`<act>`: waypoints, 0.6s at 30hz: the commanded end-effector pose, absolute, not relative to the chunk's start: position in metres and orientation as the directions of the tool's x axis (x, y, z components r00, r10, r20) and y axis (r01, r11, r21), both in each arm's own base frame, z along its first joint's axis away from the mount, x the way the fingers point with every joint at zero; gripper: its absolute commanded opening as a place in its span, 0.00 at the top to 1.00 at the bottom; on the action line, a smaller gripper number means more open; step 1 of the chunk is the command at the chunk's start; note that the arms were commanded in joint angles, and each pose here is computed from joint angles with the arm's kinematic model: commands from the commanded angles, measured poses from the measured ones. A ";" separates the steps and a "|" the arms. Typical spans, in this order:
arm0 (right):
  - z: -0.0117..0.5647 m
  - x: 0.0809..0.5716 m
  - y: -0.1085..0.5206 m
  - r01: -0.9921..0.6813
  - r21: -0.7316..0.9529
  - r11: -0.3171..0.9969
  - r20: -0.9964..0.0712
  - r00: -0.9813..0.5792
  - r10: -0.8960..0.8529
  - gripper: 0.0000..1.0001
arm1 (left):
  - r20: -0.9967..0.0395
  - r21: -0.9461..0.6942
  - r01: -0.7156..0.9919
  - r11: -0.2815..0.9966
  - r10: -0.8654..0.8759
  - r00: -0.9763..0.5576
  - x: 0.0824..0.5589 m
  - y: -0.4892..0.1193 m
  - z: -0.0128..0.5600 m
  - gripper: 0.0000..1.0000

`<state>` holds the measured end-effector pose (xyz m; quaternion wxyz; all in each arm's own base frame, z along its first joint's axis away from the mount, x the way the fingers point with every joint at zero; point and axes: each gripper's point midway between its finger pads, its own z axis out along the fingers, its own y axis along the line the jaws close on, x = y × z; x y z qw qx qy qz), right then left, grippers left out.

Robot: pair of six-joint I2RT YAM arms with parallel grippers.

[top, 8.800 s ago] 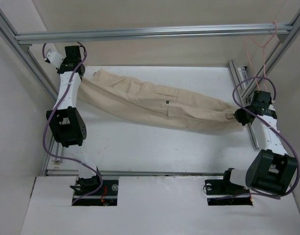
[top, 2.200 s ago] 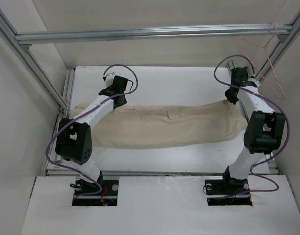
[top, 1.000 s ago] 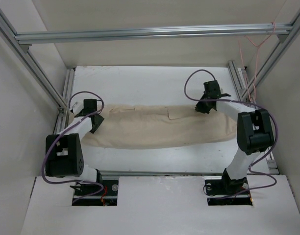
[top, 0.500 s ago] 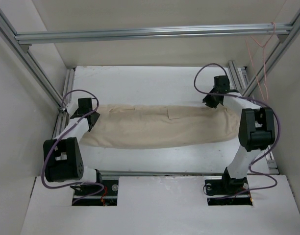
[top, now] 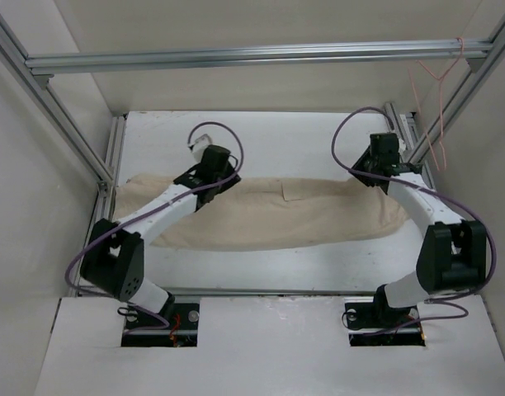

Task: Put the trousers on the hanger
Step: Fold the trousers

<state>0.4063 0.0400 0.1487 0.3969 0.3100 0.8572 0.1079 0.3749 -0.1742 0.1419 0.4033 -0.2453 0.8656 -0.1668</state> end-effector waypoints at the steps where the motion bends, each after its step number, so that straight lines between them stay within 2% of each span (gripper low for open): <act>1: 0.120 0.395 0.019 0.519 0.300 0.801 -0.617 -0.534 0.577 0.60 | -0.631 -0.503 -0.124 0.855 -0.461 -0.624 0.370 -0.239 0.158 0.62; 2: 0.119 0.398 0.015 0.532 0.281 0.799 -0.625 -0.531 0.573 0.53 | -0.632 -0.498 -0.091 0.862 -0.433 -0.643 0.366 -0.254 0.157 0.62; 3: 0.119 0.401 0.013 0.539 0.273 0.797 -0.626 -0.529 0.572 0.51 | -0.631 -0.495 -0.066 0.867 -0.410 -0.658 0.361 -0.267 0.154 0.61; 8: 0.113 0.425 0.008 0.557 0.268 0.786 -0.615 -0.529 0.585 0.50 | -0.609 -0.463 -0.017 0.886 -0.332 -0.720 0.337 -0.297 0.128 0.61; 10: 0.109 0.434 0.007 0.565 0.256 0.784 -0.615 -0.531 0.583 0.59 | -0.599 -0.444 -0.012 0.896 -0.307 -0.740 0.327 -0.297 0.115 0.61; 12: 0.100 0.441 0.006 0.576 0.240 0.781 -0.604 -0.542 0.585 0.63 | -0.588 -0.420 -0.030 0.907 -0.298 -0.752 0.321 -0.289 0.100 0.61; 15: 0.086 0.449 0.003 0.597 0.218 0.772 -0.588 -0.551 0.592 0.79 | -0.573 -0.386 -0.080 0.919 -0.307 -0.760 0.314 -0.266 0.081 0.61; 18: 0.070 0.451 -0.002 0.622 0.191 0.759 -0.571 -0.558 0.602 0.87 | -0.558 -0.351 -0.136 0.927 -0.323 -0.764 0.306 -0.241 0.064 0.61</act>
